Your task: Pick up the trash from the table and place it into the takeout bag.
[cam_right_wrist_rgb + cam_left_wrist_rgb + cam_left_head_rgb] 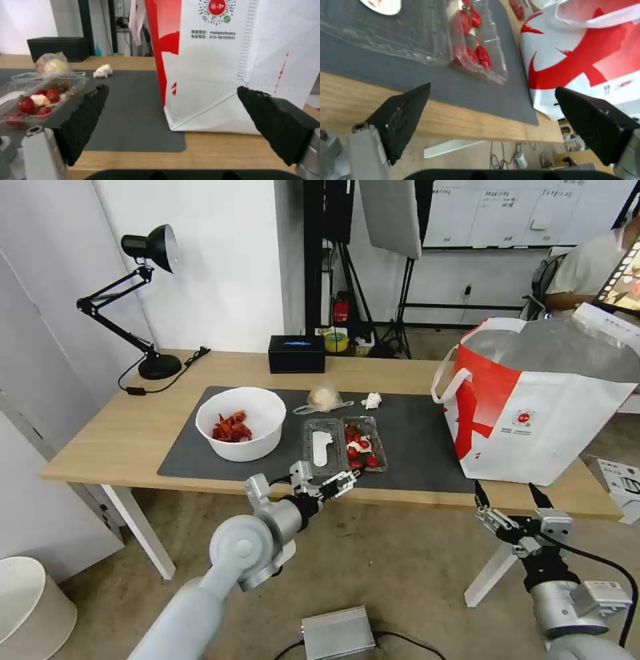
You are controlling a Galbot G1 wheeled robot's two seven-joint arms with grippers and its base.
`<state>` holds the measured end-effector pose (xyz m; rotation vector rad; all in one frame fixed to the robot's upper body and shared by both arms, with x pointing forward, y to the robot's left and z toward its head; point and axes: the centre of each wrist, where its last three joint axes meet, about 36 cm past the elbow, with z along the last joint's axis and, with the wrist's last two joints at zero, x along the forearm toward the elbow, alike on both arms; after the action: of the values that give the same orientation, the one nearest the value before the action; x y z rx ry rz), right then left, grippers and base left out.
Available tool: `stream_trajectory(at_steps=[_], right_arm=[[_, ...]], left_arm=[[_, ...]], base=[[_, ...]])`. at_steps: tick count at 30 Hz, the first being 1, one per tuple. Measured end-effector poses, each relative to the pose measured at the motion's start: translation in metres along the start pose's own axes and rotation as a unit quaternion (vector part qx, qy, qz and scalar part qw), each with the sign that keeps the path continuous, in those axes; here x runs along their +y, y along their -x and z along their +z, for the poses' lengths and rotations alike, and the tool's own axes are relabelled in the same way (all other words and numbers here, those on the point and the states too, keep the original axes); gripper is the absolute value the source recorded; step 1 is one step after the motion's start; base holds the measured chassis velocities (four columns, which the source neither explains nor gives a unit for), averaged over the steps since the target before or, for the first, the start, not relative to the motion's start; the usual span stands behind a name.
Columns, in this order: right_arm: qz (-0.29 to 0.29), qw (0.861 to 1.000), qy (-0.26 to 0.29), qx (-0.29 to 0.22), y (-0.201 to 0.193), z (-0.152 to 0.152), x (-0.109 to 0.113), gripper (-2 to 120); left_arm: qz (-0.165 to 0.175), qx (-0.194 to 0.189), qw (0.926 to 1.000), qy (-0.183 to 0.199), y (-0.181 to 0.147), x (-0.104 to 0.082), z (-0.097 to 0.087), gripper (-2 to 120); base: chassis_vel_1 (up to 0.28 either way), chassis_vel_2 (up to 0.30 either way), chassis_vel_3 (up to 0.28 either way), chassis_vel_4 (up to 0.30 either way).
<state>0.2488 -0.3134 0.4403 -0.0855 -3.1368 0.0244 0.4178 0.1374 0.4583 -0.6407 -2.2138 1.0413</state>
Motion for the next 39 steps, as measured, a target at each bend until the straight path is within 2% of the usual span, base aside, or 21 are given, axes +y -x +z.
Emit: stream_trajectory(at_steps=[20, 38, 39], right_arm=[[0.015, 1.000, 0.003, 0.009, 0.007, 0.012, -0.006, 94], [0.016, 1.000, 0.007, 0.012, 0.009, 0.021, -0.007, 92], [0.015, 1.000, 0.008, 0.011, 0.009, 0.021, -0.007, 90]], left_arm=[[-0.017, -0.021, 0.9994, -0.022, 0.032, 0.013, -0.015, 100], [-0.027, -0.057, 0.9980, -0.008, 0.034, 0.019, -0.020, 100], [-0.027, -0.060, 0.9978, -0.008, 0.035, 0.019, -0.020, 100]], base=[[0.000, 0.000, 0.000, 0.000], [0.000, 0.000, 0.000, 0.000], [0.000, 0.000, 0.000, 0.000]])
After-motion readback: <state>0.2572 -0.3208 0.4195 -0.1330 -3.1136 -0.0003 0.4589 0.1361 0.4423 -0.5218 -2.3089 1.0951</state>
